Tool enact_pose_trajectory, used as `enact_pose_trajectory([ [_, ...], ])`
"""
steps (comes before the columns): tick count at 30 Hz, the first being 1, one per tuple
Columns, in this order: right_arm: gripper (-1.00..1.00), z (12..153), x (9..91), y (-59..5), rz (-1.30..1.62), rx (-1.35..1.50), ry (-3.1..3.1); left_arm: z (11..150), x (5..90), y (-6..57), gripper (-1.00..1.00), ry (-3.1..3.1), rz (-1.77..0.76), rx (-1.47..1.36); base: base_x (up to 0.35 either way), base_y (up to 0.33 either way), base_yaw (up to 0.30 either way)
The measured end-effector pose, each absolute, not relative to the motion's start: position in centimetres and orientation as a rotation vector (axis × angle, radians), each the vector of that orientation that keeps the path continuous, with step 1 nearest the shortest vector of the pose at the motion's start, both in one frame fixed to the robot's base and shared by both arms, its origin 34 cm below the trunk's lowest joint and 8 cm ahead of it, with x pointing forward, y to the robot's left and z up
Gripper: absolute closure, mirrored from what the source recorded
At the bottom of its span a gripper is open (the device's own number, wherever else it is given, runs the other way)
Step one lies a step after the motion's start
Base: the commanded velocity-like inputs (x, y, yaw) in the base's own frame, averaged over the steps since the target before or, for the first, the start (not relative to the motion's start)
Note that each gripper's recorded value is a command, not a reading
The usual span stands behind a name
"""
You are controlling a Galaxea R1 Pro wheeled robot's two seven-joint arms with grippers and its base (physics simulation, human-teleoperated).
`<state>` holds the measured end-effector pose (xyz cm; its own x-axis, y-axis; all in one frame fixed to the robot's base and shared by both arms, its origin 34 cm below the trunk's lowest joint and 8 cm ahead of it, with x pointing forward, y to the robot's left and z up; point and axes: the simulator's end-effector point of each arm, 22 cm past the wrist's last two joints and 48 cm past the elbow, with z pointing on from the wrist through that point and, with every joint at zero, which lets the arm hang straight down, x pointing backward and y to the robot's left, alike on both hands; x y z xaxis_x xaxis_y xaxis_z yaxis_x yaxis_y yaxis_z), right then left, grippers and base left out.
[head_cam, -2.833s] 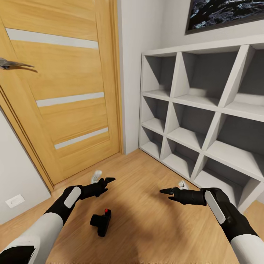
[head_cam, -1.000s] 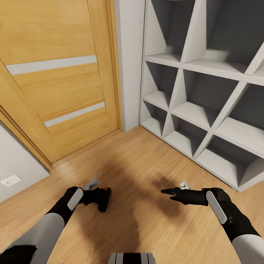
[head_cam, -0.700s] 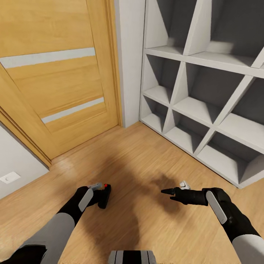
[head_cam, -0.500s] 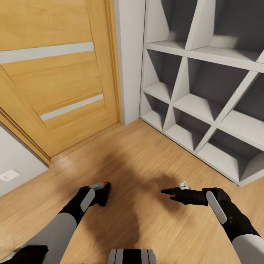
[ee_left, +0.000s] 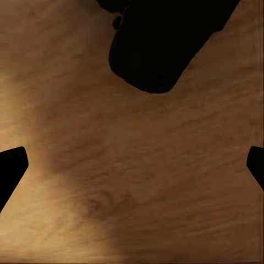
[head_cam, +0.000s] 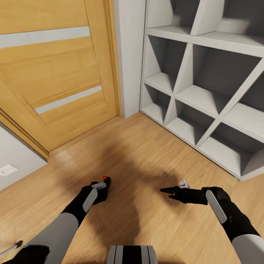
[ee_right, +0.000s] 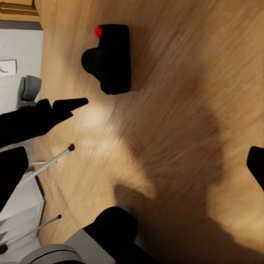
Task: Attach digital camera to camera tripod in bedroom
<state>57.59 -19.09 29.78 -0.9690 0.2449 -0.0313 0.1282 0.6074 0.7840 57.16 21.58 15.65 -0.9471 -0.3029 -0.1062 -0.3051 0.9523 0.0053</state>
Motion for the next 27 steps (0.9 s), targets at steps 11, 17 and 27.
enact_pose_trajectory([
  [11,-1.00,27.8,56.9,-18.9,1.311,0.335,2.719,15.9,61.6,18.6,-1.00,2.864,-0.068,-0.304,0.000,0.000,0.000],
  [17,-1.00,26.7,56.5,-18.9,1.323,0.354,2.731,15.6,62.7,18.3,-1.00,2.827,-0.082,-0.282,0.000,0.000,0.000],
  [27,-1.00,26.1,56.3,-18.2,1.378,0.348,2.718,14.0,62.7,20.0,-1.00,2.821,0.022,-0.159,0.000,0.000,0.000],
])
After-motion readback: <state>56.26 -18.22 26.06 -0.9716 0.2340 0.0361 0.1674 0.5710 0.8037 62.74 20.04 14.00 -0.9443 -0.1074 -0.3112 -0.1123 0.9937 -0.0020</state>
